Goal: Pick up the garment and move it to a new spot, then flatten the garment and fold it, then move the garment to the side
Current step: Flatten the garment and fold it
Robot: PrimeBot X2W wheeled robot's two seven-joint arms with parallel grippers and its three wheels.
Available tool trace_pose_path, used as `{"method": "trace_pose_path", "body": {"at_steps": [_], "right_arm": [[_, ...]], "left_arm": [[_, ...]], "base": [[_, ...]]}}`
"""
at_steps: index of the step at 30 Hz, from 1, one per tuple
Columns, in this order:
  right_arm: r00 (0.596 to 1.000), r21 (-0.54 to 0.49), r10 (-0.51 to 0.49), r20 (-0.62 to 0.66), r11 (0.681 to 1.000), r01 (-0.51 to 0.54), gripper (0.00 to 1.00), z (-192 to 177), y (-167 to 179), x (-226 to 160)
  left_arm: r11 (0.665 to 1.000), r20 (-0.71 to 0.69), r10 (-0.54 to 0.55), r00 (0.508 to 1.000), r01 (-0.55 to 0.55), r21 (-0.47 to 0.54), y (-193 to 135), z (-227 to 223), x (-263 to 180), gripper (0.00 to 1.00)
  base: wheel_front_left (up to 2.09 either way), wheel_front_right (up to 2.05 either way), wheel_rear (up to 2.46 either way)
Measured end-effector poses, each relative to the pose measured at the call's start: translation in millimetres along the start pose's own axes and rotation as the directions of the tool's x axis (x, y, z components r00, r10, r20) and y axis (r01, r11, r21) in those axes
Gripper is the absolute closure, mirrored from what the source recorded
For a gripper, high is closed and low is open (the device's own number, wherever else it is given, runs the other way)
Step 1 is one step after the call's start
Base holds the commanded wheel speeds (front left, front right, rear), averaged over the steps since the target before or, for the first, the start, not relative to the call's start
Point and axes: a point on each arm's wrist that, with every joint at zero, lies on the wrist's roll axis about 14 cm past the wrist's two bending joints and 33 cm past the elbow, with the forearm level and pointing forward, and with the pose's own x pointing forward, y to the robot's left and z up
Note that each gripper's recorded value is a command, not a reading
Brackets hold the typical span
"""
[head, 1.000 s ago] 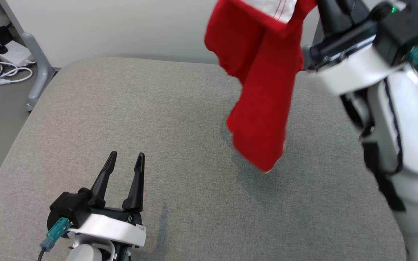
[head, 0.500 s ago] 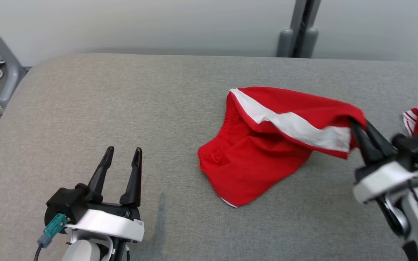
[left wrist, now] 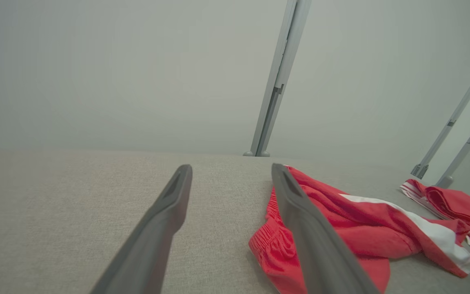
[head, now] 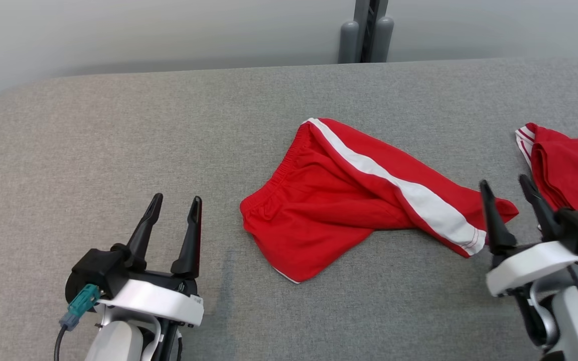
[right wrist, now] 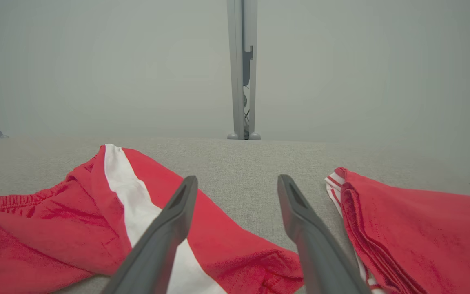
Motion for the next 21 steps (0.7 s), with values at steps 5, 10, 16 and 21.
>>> {"method": "trace_pose_path", "body": {"at_steps": [5, 10, 16, 21], "right_arm": [[0.992, 0.008, 0.075, 0.098, 0.997, -0.076, 0.00, 24, 33, 4], [0.980, -0.030, 0.173, 0.097, 0.985, -0.171, 0.00, 27, 65, 7], [0.965, -0.088, 0.259, 0.045, 0.963, -0.254, 0.00, 23, 88, 32], [0.949, -0.101, 0.313, -0.031, 0.944, -0.314, 0.00, 6, 107, 50]], "left_arm": [[0.999, -0.035, -0.036, 0.999, 0.036, -0.004, -11, -12, 5, 0.00], [0.997, -0.041, -0.078, 0.996, 0.077, -0.007, -23, -14, 17, 0.00], [0.995, -0.044, -0.100, 0.994, 0.100, -0.013, -29, -16, 20, 0.00], [0.998, -0.041, -0.068, 0.997, 0.068, -0.017, -19, -13, 13, 0.00]], "base": [[0.00, 0.00, 0.00], [0.00, 0.00, 0.00], [0.00, 0.00, 0.00], [0.00, 0.00, 0.00]]}}
